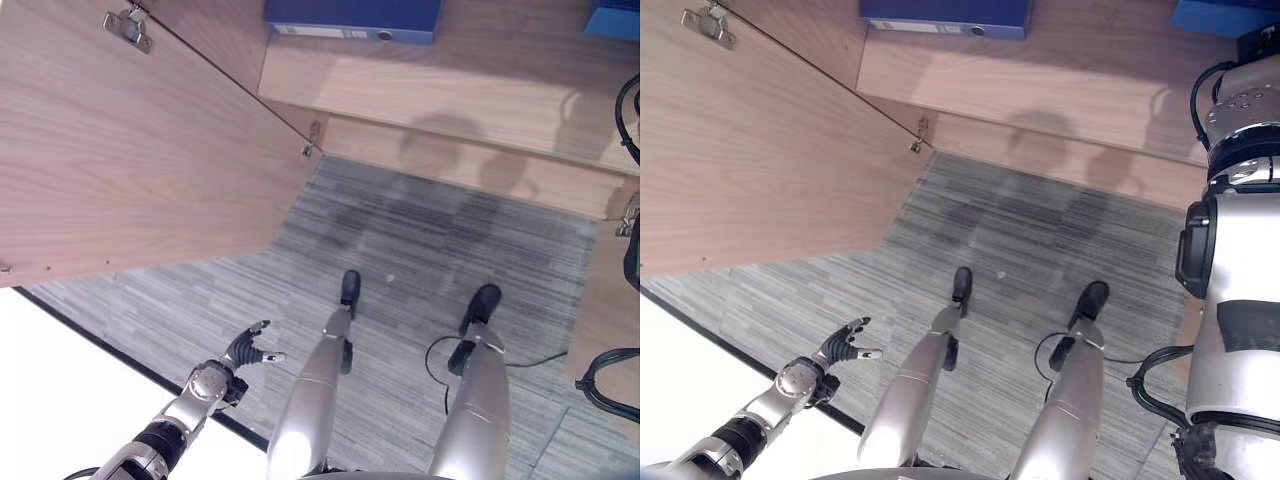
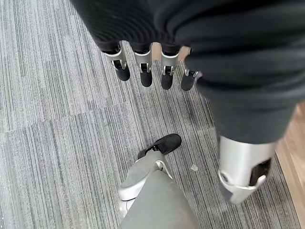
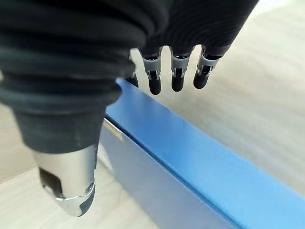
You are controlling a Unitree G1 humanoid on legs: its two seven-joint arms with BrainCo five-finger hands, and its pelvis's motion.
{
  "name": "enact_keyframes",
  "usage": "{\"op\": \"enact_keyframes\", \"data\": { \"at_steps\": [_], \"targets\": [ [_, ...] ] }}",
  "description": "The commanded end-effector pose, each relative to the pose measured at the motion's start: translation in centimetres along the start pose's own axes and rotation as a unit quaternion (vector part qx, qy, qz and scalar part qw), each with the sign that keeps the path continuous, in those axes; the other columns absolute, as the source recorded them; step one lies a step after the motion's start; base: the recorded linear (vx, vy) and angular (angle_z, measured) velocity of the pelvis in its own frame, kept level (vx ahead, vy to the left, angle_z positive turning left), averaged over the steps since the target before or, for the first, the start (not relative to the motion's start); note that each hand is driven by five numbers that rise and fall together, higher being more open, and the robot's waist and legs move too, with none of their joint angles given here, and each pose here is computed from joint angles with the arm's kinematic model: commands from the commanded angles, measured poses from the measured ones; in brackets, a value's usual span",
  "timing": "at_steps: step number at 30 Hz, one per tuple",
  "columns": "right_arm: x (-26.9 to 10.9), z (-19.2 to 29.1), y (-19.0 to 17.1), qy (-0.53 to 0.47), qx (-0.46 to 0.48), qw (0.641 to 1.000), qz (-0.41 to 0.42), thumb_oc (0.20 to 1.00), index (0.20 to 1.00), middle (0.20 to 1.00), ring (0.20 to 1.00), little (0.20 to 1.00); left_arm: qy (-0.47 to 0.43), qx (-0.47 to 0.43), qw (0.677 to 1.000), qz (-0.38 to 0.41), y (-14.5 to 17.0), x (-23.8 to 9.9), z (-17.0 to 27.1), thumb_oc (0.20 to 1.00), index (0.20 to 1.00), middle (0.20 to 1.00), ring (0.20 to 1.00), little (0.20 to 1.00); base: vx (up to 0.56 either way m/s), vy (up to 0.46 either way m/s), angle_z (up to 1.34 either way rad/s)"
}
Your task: Put the empty folder in the office cabinet
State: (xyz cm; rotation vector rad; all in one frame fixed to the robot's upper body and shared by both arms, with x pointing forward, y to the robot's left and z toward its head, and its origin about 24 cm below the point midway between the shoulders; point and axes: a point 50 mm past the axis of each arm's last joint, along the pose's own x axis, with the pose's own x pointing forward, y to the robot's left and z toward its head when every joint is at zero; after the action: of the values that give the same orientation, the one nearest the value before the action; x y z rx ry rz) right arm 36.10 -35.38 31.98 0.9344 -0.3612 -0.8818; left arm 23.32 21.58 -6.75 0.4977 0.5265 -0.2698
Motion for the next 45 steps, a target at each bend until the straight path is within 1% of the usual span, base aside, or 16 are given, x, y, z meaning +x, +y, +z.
{"op": "enact_keyframes", "data": {
  "at_steps": [1,4,9,15,18,19,22,23,24,25,28,31,33,36,40,45],
  "targets": [
    [-0.2,2.0,0.7,-0.026,0.014,0.999,-0.013,1.000,1.000,1.000,1.000,1.000,0.038,0.022,0.999,0.026,1.4,-0.8,-1.9,1.000,1.000,1.000,1.000,1.000,0.00,0.000,0.00],
    [-0.1,1.1,-0.1,-0.010,-0.010,0.999,-0.046,1.000,1.000,1.000,1.000,1.000,0.054,0.028,0.998,0.035,1.5,-0.9,-2.5,1.000,1.000,1.000,1.000,1.000,0.00,0.000,0.00],
    [-0.3,-1.7,-0.9,0.018,-0.036,0.997,-0.070,1.000,1.000,1.000,1.000,1.000,0.053,0.025,0.998,0.037,0.7,-0.5,-2.3,1.000,1.000,1.000,1.000,1.000,-0.01,-0.014,-0.03],
    [-0.4,-3.7,-1.8,0.039,-0.052,0.994,-0.085,1.000,1.000,1.000,1.000,1.000,0.047,0.010,0.998,0.038,0.3,-0.1,-1.8,1.000,1.000,1.000,1.000,1.000,-0.02,-0.018,-0.05],
    [-0.5,-3.9,-1.4,0.042,-0.063,0.994,-0.074,1.000,1.000,1.000,1.000,1.000,0.048,0.003,0.998,0.043,0.4,0.0,-1.8,1.000,1.000,1.000,1.000,1.000,-0.01,-0.009,-0.03],
    [-0.6,-3.5,-0.9,0.037,-0.071,0.995,-0.061,1.000,1.000,1.000,1.000,1.000,0.050,0.003,0.998,0.043,0.4,0.0,-1.9,1.000,1.000,1.000,1.000,1.000,-0.01,-0.036,0.00],
    [-0.9,-0.4,1.5,-0.006,-0.098,0.995,-0.004,1.000,1.000,1.000,1.000,1.000,0.048,0.003,0.998,0.041,0.7,-0.3,-2.0,1.000,1.000,1.000,1.000,1.000,0.00,-0.013,0.00],
    [-1.1,0.7,2.4,-0.023,-0.107,0.994,0.016,1.000,1.000,1.000,1.000,1.000,0.047,0.003,0.998,0.039,0.8,-0.4,-2.1,1.000,1.000,1.000,1.000,1.000,0.01,-0.008,0.05],
    [-1.6,2.8,3.9,-0.063,-0.126,0.989,0.052,1.000,1.000,1.000,1.000,1.000,0.042,0.001,0.999,0.033,0.8,-0.6,-2.1,1.000,1.000,1.000,1.000,1.000,0.00,-0.020,0.07],
    [-1.7,4.8,4.3,-0.098,-0.147,0.982,0.066,1.000,1.000,1.000,1.000,1.000,0.040,0.002,0.999,0.028,0.9,-0.8,-2.2,1.000,1.000,1.000,1.000,1.000,0.01,-0.023,0.08],
    [-2.1,6.8,5.1,-0.132,-0.168,0.973,0.087,1.000,1.000,1.000,1.000,1.000,0.029,0.001,0.999,0.024,1.3,-1.0,-1.9,1.000,1.000,1.000,1.000,1.000,0.01,-0.010,0.11],
    [-2.7,7.9,6.1,-0.155,-0.168,0.966,0.116,1.000,1.000,1.000,1.000,1.000,0.022,-0.004,1.000,0.020,1.4,-1.0,-1.6,1.000,1.000,1.000,1.000,1.000,0.01,0.000,0.06],
    [-3.4,8.9,7.0,-0.178,-0.149,0.962,0.146,1.000,1.000,1.000,1.000,1.000,0.016,-0.011,1.000,0.016,1.6,-1.2,-1.5,1.000,1.000,1.000,1.000,1.000,0.00,0.000,0.00],
    [-3.6,9.8,7.3,-0.193,-0.136,0.958,0.163,1.000,1.000,1.000,1.000,1.000,0.011,-0.011,1.000,0.010,1.8,-1.3,-1.4,1.000,1.000,1.000,1.000,1.000,0.00,0.000,0.00],
    [-3.6,9.9,7.2,-0.192,-0.128,0.958,0.169,1.000,1.000,1.000,1.000,1.000,0.006,-0.007,1.000,0.003,1.9,-1.3,-1.1,1.000,1.000,1.000,1.000,1.000,0.00,0.000,0.00],
    [-2.8,8.8,6.3,-0.177,-0.113,0.963,0.169,1.000,1.000,1.000,1.000,1.000,0.007,-0.011,1.000,0.004,2.1,-1.4,-1.2,1.000,1.000,1.000,1.000,1.000,0.00,0.000,0.00]
  ]
}}
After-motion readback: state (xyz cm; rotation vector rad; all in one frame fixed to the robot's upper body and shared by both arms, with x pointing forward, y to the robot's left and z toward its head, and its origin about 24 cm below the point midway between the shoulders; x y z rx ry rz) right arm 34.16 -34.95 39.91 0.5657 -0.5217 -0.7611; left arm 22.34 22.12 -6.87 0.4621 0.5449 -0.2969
